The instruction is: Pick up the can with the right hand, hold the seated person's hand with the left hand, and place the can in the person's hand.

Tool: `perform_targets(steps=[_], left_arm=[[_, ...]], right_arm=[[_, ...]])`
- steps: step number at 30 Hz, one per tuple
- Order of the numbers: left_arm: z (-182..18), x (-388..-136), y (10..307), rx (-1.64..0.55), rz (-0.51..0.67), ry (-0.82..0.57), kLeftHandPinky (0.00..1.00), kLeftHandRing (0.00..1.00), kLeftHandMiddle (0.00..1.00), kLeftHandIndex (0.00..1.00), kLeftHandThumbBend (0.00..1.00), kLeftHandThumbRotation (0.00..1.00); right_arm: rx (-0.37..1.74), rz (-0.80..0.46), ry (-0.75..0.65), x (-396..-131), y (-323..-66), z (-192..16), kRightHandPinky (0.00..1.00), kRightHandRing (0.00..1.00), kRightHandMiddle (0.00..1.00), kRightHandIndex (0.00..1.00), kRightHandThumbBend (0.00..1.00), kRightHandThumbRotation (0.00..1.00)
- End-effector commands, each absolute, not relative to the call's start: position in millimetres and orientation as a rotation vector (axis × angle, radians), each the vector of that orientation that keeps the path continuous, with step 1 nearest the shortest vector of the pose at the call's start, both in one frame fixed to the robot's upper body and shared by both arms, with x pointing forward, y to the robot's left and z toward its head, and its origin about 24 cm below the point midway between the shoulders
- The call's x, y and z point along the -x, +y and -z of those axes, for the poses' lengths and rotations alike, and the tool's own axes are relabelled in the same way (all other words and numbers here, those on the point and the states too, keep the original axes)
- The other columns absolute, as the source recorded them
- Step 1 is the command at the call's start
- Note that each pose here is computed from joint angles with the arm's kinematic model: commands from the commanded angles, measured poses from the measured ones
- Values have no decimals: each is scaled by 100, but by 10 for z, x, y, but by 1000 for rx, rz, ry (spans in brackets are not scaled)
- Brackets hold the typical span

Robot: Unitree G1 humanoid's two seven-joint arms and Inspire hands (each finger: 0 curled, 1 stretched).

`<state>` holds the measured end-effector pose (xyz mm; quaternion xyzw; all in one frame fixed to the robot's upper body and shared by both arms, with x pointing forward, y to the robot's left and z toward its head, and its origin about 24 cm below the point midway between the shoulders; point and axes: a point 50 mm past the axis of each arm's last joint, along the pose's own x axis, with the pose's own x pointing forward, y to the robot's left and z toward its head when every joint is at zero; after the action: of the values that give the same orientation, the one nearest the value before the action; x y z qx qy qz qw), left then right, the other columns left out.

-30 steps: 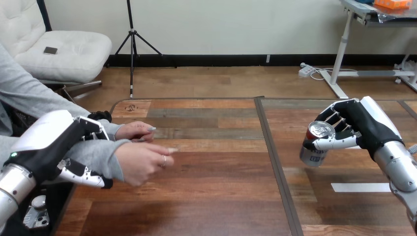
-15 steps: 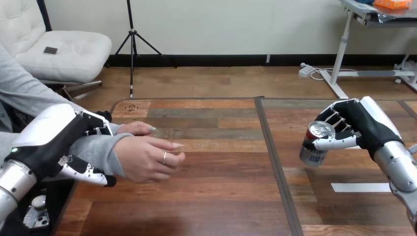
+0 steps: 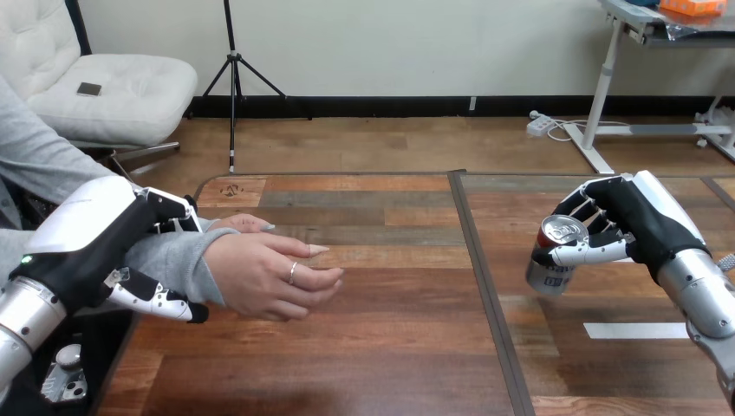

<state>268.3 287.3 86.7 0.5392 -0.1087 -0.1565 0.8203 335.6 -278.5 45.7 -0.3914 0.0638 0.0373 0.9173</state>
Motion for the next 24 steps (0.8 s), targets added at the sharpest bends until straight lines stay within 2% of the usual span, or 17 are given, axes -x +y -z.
perform_targets(steps=[1,17,24], left_arm=[[-1193,-2791,2713,-1121,294,-424,20,23,30,40,93,0],[-1156,-2843,2632,-1085,280,-421,14,18,26,39,90,0],[-1125,-2871,2570,-1073,268,-420,17,21,29,40,87,0]], right_arm=[[792,-73,-50,-3539,-2654,-825,37,40,44,47,71,0],[776,-105,-91,-3550,-2564,-838,36,39,43,46,71,0],[773,-121,-112,-3563,-2502,-851,33,37,41,46,72,0]])
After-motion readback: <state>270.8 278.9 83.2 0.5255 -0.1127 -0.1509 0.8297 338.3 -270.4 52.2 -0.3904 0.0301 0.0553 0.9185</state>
